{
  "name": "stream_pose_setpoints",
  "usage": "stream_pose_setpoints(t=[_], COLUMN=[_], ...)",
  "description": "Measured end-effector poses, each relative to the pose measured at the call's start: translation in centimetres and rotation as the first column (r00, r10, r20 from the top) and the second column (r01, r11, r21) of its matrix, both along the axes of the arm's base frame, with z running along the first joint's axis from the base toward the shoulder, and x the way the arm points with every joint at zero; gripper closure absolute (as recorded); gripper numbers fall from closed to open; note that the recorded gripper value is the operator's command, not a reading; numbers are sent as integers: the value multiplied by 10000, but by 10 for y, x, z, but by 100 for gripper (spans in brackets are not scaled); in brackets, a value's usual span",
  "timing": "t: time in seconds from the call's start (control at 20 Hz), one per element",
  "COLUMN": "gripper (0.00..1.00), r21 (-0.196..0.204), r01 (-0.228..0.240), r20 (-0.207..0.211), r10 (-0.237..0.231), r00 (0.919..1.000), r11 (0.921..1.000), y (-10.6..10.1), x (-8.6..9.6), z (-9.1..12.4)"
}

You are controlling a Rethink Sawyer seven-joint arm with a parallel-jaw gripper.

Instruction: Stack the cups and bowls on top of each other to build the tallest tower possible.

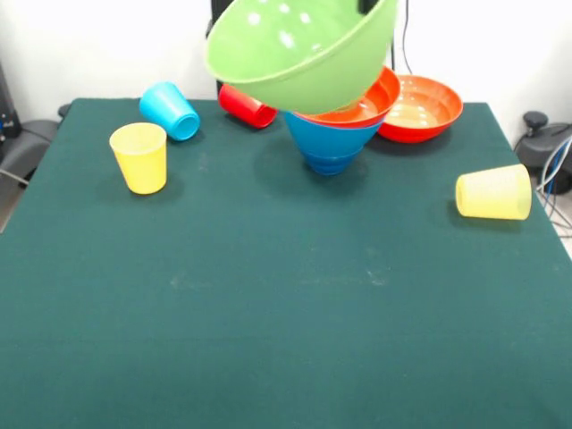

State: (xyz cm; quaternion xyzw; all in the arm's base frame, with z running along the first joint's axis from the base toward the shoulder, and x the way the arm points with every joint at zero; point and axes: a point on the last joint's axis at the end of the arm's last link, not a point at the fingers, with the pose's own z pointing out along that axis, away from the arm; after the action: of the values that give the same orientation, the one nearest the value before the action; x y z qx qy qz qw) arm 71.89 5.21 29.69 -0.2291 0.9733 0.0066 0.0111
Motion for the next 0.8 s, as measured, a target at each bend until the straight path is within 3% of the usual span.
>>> stream_pose_setpoints(t=[0.4, 0.6, 0.8], gripper=[100, 100, 100], r21=[-245, -304, -267], r01=[-490, -539, -523], r20=[-158, -18, 130], r10=[486, 539, 526], r00=[9987, 9985, 9985], r11=[9985, 9981, 9983], y=[43, 49, 59], x=[3, 0, -12], z=[26, 38, 64])
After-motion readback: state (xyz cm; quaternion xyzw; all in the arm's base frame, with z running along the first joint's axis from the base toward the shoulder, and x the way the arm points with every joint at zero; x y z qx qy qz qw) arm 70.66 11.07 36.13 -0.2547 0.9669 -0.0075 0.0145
